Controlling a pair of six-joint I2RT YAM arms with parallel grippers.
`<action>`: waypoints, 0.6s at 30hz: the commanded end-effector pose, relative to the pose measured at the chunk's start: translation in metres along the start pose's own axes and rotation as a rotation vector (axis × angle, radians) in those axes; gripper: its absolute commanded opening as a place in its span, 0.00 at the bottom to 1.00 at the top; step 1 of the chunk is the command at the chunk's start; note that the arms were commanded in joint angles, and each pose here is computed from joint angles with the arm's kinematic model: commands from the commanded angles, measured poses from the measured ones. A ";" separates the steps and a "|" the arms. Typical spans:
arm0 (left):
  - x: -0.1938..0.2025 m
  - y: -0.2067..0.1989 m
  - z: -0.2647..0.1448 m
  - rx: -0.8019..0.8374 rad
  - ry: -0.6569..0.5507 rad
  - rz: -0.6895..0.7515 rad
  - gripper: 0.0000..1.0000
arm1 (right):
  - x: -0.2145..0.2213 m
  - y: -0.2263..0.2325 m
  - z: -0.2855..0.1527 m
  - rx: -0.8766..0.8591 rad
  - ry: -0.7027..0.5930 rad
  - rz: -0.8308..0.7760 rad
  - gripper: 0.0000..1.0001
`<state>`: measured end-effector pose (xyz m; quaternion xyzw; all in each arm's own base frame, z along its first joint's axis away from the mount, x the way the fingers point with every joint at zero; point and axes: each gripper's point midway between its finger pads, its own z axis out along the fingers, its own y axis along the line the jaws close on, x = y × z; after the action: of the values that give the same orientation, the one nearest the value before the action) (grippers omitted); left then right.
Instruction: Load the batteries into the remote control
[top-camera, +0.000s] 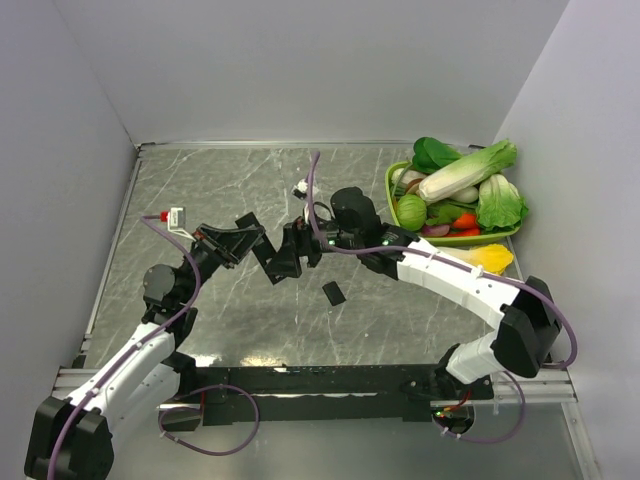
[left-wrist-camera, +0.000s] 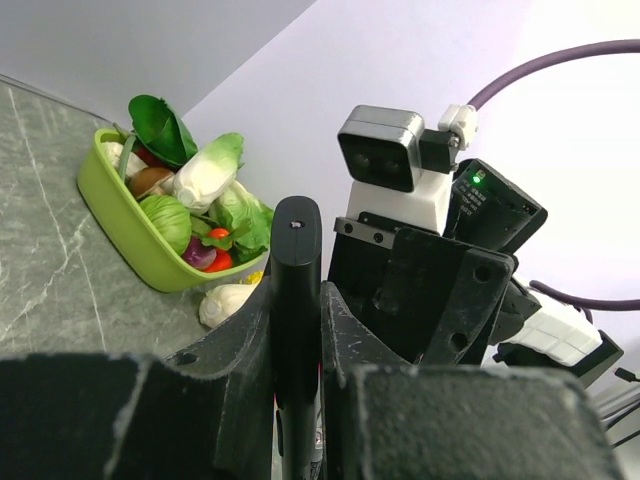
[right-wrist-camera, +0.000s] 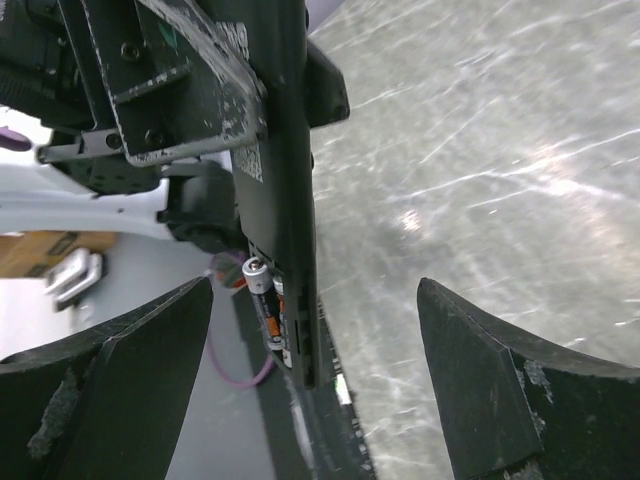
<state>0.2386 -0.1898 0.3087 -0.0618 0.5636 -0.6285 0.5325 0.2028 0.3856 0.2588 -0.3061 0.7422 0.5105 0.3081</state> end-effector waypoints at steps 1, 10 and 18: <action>-0.015 -0.035 0.006 0.114 -0.033 0.041 0.01 | -0.025 0.021 0.001 -0.084 -0.041 0.022 0.88; -0.015 -0.036 0.006 0.120 -0.031 0.045 0.01 | -0.036 0.020 -0.003 -0.110 -0.082 0.048 0.82; -0.016 -0.040 0.006 0.133 -0.033 0.046 0.01 | -0.030 0.016 0.001 -0.105 -0.055 0.071 0.78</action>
<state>0.2381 -0.1900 0.3103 -0.0609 0.5616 -0.6302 0.5327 0.2055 0.3895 0.2715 -0.2785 0.7343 0.5503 0.2836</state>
